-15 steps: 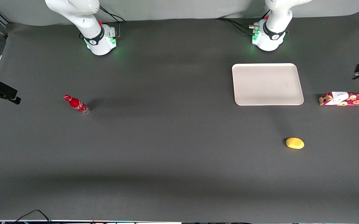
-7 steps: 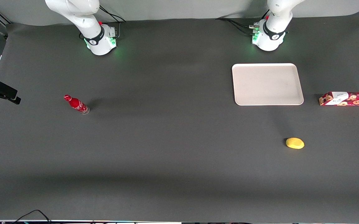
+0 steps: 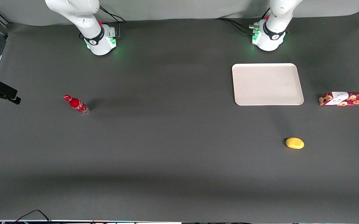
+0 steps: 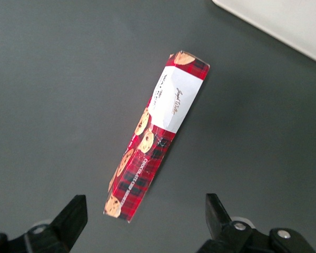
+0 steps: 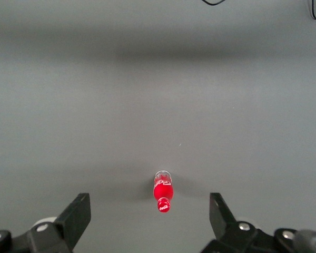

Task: Place red cookie box on tray
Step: 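Close the left gripper on the end of the red cookie box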

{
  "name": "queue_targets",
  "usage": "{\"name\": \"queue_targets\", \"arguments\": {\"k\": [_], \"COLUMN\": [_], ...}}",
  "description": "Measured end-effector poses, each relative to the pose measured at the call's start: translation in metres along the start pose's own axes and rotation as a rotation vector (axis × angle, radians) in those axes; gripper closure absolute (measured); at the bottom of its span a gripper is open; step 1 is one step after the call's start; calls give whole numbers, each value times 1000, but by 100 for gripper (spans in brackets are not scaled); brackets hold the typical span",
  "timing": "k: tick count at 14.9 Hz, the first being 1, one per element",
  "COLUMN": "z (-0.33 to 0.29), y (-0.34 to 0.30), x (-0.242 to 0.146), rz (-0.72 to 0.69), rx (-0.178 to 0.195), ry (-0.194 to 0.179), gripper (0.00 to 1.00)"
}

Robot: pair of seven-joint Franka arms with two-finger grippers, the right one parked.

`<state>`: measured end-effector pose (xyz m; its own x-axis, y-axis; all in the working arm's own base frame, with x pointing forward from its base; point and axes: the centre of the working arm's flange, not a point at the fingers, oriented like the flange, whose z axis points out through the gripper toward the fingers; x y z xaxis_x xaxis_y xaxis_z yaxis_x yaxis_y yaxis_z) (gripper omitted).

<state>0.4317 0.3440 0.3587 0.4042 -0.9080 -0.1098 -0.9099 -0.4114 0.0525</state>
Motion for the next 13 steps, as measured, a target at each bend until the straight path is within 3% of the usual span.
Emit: {"name": "queue_targets", "arguments": {"k": [7, 11, 13], "z": [77, 100, 104], "y": [-9, -1, 2], "x": [1, 6, 2], "rz": [179, 255, 283], "rx": [-18, -52, -37], "ry": [69, 99, 99], "gripper": [0, 0, 0]}}
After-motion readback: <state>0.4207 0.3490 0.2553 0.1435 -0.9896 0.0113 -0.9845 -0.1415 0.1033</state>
